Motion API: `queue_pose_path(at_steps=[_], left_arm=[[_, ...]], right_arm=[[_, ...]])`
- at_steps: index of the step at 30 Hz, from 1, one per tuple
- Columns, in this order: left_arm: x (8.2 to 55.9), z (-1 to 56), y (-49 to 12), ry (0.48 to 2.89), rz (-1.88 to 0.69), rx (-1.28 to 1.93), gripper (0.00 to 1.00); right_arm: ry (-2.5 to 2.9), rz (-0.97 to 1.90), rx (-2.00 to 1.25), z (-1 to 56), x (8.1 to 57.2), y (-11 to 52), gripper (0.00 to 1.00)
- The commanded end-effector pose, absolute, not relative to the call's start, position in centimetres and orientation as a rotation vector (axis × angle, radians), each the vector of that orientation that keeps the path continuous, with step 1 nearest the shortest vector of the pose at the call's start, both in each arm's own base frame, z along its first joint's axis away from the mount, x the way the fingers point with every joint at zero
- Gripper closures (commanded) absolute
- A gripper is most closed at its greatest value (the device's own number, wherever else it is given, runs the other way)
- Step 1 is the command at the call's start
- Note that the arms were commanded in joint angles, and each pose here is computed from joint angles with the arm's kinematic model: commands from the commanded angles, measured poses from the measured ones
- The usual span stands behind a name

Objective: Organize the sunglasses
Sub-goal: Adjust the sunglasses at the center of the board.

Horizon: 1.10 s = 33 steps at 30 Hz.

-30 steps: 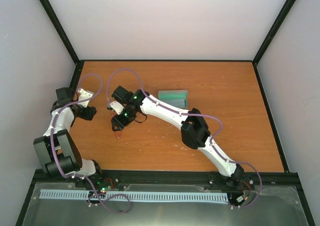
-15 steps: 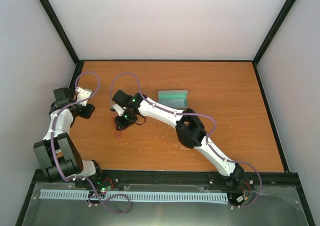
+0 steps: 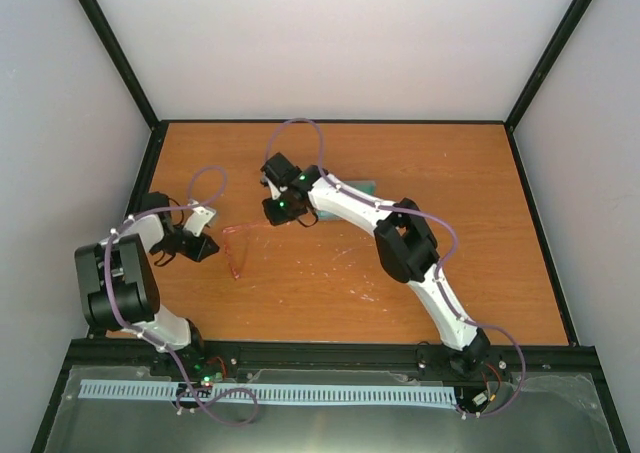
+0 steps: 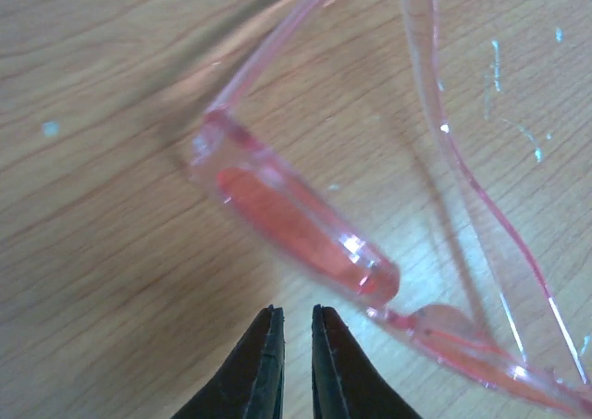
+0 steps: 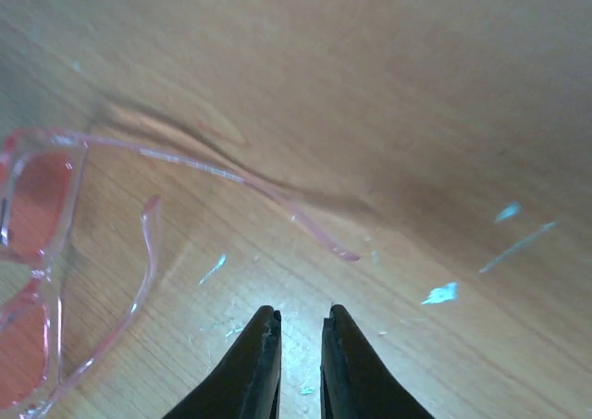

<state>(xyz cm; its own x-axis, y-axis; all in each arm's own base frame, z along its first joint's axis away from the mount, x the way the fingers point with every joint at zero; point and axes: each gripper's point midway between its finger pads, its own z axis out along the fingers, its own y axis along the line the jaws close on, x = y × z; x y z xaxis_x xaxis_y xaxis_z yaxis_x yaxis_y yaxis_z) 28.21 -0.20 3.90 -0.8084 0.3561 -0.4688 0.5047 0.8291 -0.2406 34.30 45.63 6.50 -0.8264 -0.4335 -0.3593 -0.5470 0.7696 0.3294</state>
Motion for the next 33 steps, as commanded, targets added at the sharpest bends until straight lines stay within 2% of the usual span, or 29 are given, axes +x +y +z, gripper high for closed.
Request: queue_pose_path(at_steps=[1,7,13,15,21,26,33], left_arm=[[29.7,4.1,-2.5,2.569,-0.614,0.698,0.89],[30.8,2.4,-4.2,2.607,-0.625,0.738,0.86],[32.4,1.1,-4.0,2.63,-0.557,0.758,0.81],[33.3,1.0,-3.7,2.627,-0.527,0.757,0.76],[35.4,1.2,-4.2,2.603,-0.547,0.741,0.69],[35.5,0.5,-6.9,2.594,-0.613,0.772,0.69],[34.7,0.3,-10.9,2.575,-0.687,0.833,0.7]], right_arm=[[2.567,0.606,-0.731,11.1,36.0,45.5,0.84],[2.51,0.54,-0.721,13.3,37.2,44.1,0.83],[2.465,0.452,-0.725,14.0,38.7,42.7,0.63],[2.474,0.457,-0.748,13.3,39.1,42.9,0.62],[2.522,0.589,-0.825,10.5,39.1,46.0,0.66],[2.547,0.642,-0.848,8.5,38.6,47.2,0.75],[2.625,0.619,-0.91,6.5,36.4,46.4,0.8]])
